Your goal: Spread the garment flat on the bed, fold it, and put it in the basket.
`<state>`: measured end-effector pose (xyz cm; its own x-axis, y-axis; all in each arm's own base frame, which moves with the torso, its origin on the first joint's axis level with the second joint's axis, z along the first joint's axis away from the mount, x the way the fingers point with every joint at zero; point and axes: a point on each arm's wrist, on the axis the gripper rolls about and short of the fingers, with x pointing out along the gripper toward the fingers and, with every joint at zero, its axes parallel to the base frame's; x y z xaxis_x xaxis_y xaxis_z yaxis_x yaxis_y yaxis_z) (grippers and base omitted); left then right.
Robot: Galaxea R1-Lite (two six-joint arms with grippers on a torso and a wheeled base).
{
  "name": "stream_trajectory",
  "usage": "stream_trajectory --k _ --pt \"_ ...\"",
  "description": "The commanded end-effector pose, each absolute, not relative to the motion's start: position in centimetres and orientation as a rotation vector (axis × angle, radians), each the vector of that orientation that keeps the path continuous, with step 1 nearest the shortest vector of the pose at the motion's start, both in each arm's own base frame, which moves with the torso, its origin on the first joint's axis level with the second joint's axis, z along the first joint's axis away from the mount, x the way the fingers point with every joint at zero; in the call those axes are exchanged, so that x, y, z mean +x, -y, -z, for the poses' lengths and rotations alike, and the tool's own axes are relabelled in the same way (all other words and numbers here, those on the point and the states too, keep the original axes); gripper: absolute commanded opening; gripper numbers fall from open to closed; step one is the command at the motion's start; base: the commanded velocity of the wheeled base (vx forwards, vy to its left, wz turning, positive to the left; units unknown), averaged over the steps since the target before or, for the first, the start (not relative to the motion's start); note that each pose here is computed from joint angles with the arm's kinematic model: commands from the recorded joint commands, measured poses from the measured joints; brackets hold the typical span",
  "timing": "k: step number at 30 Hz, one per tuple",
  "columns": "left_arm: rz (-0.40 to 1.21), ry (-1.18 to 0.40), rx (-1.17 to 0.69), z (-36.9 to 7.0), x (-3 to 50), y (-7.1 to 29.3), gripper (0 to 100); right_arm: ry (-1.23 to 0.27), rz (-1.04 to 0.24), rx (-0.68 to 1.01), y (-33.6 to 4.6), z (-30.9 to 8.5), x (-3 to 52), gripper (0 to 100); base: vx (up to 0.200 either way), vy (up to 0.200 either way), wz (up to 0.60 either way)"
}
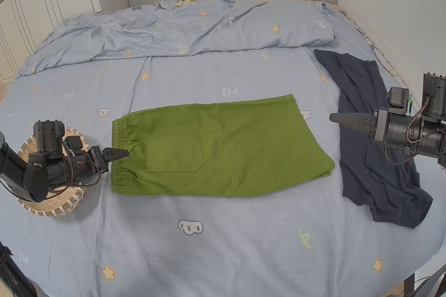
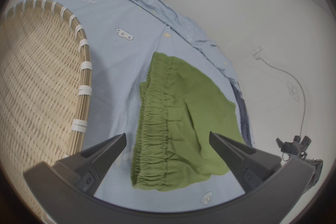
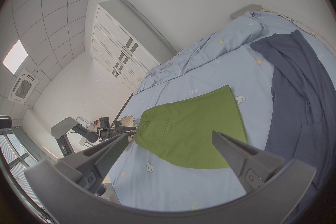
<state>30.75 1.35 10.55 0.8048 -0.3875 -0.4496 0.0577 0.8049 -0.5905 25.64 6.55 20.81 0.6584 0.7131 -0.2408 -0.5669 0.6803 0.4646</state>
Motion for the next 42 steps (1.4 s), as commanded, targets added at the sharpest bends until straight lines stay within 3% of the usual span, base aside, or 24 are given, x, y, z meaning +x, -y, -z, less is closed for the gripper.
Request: stream_trajectory --k 1,17,25,39,40,42 --pt "0.235 -0.649 -0.583 -8.1 31.6 -1.0 100 -0.429 -0.747 0.367 -6.6 -20.8 25.6 100 0.000 0.000 0.00" --pt "0.271 -0.596 -0.572 -6.6 33.7 -0.2 100 -0.434 -0.747 0.365 -6.7 -20.6 25.8 100 0.000 0.000 0.00" --pt "0.327 -0.631 -0.774 -6.2 35.5 -1.3 100 -0.443 -0.745 0.367 -6.7 -20.4 25.9 100 0.000 0.000 0.00" --pt "0.393 -0.633 -0.827 -6.4 36.4 -2.4 100 -0.447 -0.733 0.370 -6.5 -20.0 26.5 100 0.000 0.000 0.00" --pt "0.395 -0.630 -0.826 -6.5 36.4 -2.4 0 -0.450 -0.732 0.371 -6.6 -19.9 26.7 100 0.000 0.000 0.00" --pt "0.399 -0.629 -0.824 -6.7 36.4 -2.3 0 -0.454 -0.732 0.372 -6.6 -19.8 26.7 100 0.000 0.000 0.00"
